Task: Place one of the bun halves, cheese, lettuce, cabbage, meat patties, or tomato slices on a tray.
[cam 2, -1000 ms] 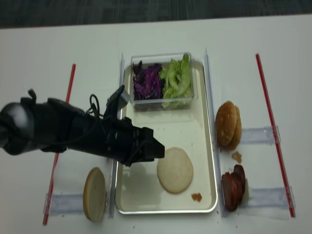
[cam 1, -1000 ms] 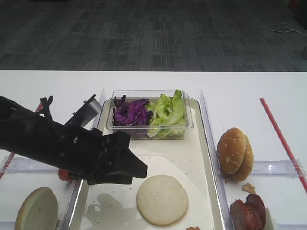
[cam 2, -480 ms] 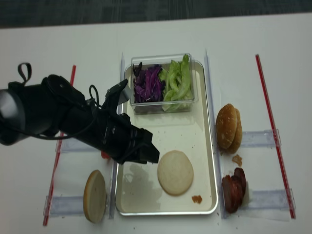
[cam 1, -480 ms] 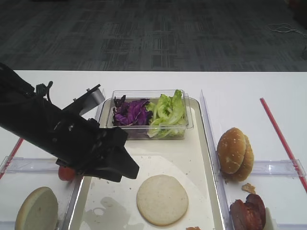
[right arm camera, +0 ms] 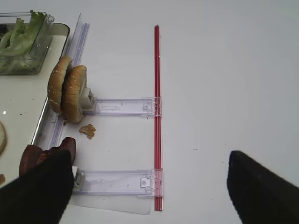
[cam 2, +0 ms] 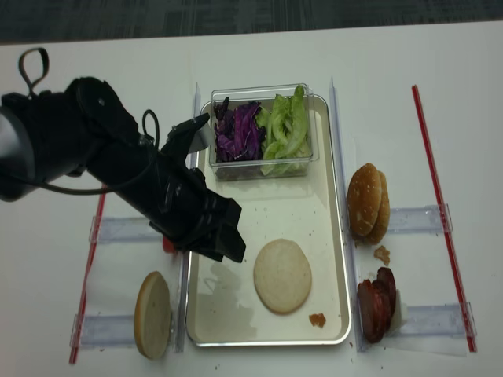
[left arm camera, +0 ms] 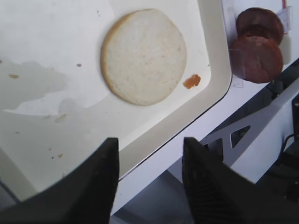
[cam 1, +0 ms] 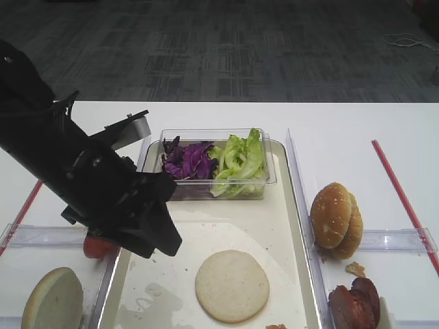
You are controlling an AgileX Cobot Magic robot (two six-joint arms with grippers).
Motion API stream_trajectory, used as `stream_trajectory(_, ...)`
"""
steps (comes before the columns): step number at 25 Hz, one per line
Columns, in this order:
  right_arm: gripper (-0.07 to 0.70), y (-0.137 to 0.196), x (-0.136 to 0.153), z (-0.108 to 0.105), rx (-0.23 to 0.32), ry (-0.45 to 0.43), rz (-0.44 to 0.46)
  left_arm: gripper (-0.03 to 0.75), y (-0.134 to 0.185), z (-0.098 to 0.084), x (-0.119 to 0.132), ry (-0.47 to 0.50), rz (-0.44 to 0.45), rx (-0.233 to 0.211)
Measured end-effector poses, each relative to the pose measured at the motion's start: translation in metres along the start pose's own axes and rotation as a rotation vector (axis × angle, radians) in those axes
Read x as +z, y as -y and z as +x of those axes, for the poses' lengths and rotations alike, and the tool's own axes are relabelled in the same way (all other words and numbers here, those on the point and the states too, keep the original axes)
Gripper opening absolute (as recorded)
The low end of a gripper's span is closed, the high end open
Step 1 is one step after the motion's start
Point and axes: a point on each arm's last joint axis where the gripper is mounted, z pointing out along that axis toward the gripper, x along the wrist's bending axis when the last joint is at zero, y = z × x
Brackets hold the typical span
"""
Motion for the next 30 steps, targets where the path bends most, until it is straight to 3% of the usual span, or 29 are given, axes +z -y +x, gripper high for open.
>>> stream_trajectory(14, 0.693, 0.0, 0.0, 0.0, 0.0, 0.0, 0.0, 0.304, -0.007, -0.001, -0.027, -0.2, 0.113, -0.021)
stream_trajectory(19, 0.693, 0.0, 0.0, 0.0, 0.0, 0.0, 0.0, 0.304, -0.014, 0.001, -0.039, -0.304, 0.089, -0.043)
stream_trajectory(30, 0.693, 0.0, 0.0, 0.0, 0.0, 0.0, 0.0, 0.304, -0.021, 0.01, -0.054, -0.484, 0.058, -0.048)
